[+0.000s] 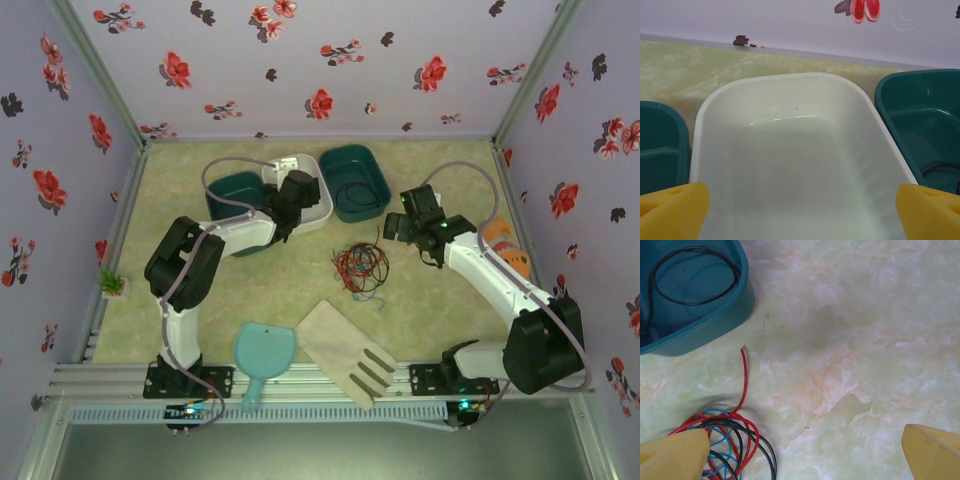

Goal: Untangle the cables

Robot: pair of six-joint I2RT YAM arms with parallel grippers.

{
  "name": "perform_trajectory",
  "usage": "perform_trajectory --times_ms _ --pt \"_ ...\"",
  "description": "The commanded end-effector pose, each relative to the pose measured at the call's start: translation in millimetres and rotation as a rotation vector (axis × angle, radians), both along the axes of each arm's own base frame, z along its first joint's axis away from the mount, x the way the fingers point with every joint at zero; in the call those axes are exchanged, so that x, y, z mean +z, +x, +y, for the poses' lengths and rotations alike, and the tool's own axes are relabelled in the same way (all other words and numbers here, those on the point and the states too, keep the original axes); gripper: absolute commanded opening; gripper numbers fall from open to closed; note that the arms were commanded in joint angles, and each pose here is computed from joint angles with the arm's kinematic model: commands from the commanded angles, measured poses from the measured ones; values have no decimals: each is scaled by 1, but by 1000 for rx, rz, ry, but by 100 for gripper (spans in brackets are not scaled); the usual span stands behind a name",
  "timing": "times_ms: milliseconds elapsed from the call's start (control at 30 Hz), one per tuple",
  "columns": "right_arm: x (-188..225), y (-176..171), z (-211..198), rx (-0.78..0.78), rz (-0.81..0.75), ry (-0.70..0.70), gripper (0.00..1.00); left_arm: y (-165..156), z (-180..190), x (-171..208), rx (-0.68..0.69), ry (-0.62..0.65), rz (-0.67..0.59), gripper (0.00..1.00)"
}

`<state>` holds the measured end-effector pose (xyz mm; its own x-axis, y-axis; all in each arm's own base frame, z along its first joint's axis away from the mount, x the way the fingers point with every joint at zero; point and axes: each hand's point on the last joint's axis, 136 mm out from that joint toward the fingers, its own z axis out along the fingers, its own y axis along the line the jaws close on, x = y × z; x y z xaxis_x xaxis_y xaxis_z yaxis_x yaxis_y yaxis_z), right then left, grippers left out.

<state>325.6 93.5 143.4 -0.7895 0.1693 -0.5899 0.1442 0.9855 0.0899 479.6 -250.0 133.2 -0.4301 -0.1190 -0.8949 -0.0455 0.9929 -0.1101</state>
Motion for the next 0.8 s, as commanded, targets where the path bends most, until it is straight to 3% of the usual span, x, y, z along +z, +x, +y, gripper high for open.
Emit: perform_trajectory --times_ms 0,767 --pt "-1 -2 -2 -13 -15 -4 99 9 2 -2 26 4 3 96" --pt "-22 -12 20 68 9 74 99 27 -9 -33 33 45 25 100"
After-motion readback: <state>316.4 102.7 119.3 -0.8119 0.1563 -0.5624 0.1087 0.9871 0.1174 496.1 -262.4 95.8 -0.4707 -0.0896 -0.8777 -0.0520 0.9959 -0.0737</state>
